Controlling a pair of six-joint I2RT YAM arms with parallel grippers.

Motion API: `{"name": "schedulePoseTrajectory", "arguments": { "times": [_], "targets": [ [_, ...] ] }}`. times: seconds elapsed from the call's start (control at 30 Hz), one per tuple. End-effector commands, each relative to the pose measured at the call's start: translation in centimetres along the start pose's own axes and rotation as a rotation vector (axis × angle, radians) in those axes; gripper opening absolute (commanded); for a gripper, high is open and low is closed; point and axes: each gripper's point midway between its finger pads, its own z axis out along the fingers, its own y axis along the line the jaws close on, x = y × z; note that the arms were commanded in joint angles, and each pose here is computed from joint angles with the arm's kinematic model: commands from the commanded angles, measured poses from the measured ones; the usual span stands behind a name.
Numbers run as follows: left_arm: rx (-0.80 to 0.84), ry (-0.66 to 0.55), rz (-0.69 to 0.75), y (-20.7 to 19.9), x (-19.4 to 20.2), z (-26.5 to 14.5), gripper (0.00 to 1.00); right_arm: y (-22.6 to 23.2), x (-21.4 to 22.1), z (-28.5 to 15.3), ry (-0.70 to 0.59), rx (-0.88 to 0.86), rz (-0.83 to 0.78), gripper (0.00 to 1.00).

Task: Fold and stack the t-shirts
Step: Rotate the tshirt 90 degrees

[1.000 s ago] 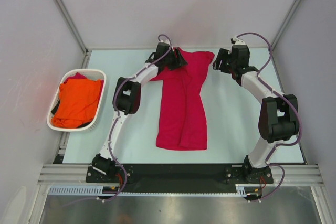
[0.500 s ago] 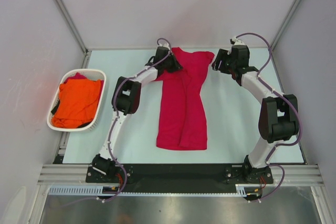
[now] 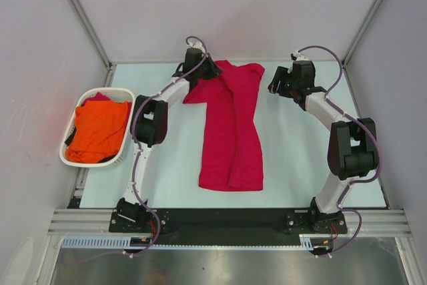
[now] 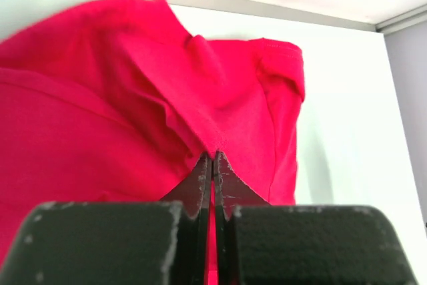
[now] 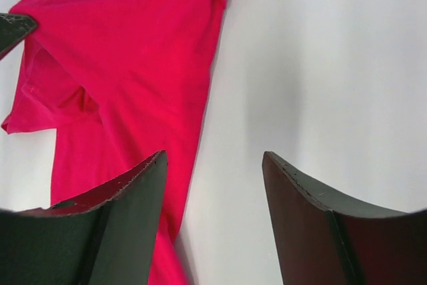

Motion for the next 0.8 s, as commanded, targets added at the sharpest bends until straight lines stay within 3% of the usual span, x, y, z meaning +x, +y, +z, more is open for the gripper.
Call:
{"name": "schedulePoseTrajectory", "arguments": {
  "times": [0.0, 0.1, 0.13, 0.17, 0.2, 0.27, 0.3, 0.4, 0.7, 0.77],
  "targets": [
    [0.009, -0.072, 0.058, -1.2, -3.3, -1.6, 0.0, 0.2, 0.0, 0.6, -0.007, -0.021, 0.009, 0.64],
    [-0.004, -0.047, 0.046, -0.3, -2.6, -1.2, 0.0, 0.4, -0.1, 0.6, -0.008, -0.026, 0.007, 0.64],
    [0.005, -0.041, 0.048, -0.3, -2.5, -1.1, 0.13, 0.4, 0.0, 0.6, -0.004, -0.026, 0.008, 0.64],
    [0.006, -0.034, 0.044, 0.0, -2.2, -0.8, 0.2, 0.5, -0.1, 0.6, -0.005, -0.028, 0.006, 0.64],
    [-0.019, -0.001, 0.031, 0.7, -1.4, -0.8, 0.35, 0.5, -0.2, 0.6, -0.005, -0.028, 0.005, 0.64],
    [-0.033, 0.006, 0.026, 1.1, -1.2, -0.8, 0.45, 0.4, -0.1, 0.6, -0.002, -0.027, 0.005, 0.64],
    [-0.041, 0.013, 0.023, 1.2, -1.1, -0.9, 0.56, 0.4, -0.1, 0.6, -0.003, -0.026, 0.005, 0.64],
    [-0.07, 0.018, 0.015, 1.8, -1.0, -1.3, 0.67, 0.4, 0.0, 0.7, 0.0, -0.026, 0.007, 0.64],
    [-0.03, -0.109, 0.028, 0.4, -4.8, -1.7, 0.82, 0.5, 0.9, 0.9, 0.021, -0.03, 0.012, 0.64],
    [-0.052, -0.081, 0.019, 1.4, -4.0, -0.6, 0.83, 0.5, 1.1, 1.0, 0.026, -0.031, 0.012, 0.63]
  ]
}}
